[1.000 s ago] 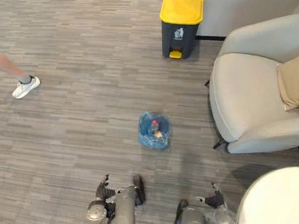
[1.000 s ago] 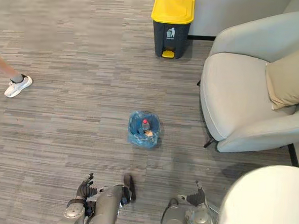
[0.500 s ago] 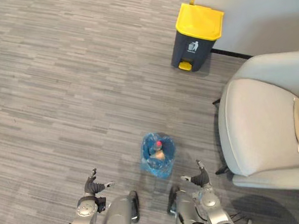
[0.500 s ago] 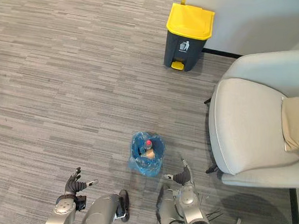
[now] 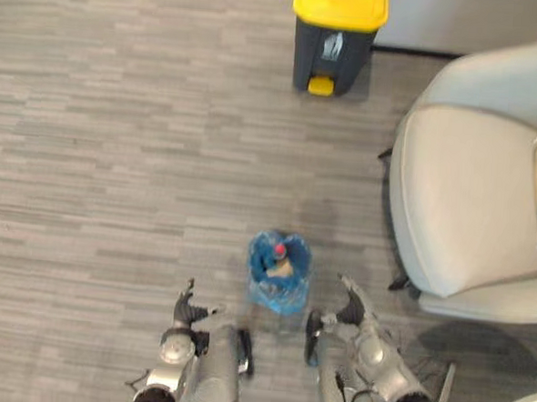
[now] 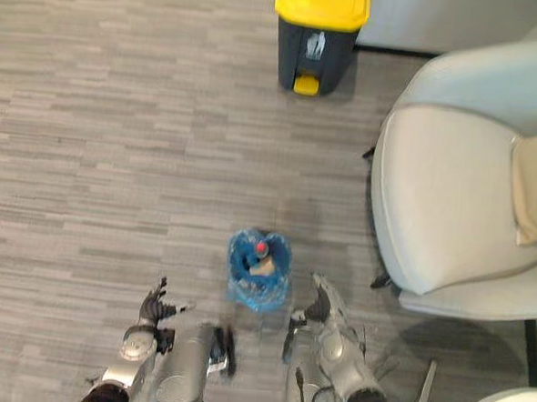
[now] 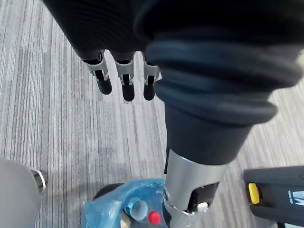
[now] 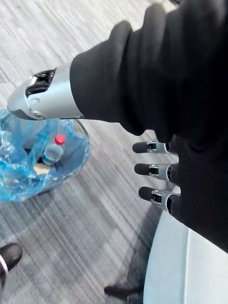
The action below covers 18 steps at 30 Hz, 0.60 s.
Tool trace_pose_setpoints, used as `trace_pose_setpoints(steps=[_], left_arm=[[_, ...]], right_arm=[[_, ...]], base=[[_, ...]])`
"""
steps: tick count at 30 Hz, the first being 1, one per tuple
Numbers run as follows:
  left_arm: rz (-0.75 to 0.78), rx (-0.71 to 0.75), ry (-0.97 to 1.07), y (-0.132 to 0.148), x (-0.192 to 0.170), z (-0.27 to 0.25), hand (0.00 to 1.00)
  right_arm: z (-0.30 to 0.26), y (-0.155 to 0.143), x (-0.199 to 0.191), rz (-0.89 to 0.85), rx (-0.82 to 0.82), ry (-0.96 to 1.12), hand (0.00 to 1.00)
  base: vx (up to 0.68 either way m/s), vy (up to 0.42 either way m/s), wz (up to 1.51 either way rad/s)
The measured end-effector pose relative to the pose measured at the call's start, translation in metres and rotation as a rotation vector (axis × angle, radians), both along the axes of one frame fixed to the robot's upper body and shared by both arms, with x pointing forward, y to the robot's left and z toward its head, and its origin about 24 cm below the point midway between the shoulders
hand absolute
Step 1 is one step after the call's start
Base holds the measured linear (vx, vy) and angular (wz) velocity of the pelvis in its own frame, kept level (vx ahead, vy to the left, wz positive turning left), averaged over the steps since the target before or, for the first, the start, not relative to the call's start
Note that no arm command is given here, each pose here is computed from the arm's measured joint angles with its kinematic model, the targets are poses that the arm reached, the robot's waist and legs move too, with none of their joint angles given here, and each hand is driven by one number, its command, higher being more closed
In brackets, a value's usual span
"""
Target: Gather rubbish on tea table into small bin, then transfer packed bag to large trash can.
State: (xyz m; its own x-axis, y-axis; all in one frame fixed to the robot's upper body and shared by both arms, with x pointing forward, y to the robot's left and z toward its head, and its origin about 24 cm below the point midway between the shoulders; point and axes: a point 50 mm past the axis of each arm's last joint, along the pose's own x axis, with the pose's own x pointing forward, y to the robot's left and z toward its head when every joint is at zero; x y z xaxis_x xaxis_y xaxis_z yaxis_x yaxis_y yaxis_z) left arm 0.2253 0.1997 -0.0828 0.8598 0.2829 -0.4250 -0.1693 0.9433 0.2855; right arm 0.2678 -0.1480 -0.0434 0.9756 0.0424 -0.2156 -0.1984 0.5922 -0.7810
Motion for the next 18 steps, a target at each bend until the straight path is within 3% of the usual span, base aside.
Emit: trace_pose_setpoints(steps=[6, 12, 18], left_arm=[[0.073, -0.025, -0.129, 0.001, 0.045, 0.031, 0.00], [0.169, -0.207, -0.358, -0.021, 0.093, 0.083, 0.00], [0.207, -0.293, -0.514, -0.024, 0.108, 0.117, 0.00]], right_arm=[[0.058, 0.060, 0.054, 0.205, -0.066, -0.216, 0.00], [0.115, 0.074, 0.088, 0.199, -0.123, -0.406, 0.00], [0.142, 0.074, 0.105, 0.175, -0.163, -0.455, 0.00]], base=[[-0.25, 0.094, -0.03], [-0.21, -0.061, 0.06], [-0.08, -0.044, 0.12]])
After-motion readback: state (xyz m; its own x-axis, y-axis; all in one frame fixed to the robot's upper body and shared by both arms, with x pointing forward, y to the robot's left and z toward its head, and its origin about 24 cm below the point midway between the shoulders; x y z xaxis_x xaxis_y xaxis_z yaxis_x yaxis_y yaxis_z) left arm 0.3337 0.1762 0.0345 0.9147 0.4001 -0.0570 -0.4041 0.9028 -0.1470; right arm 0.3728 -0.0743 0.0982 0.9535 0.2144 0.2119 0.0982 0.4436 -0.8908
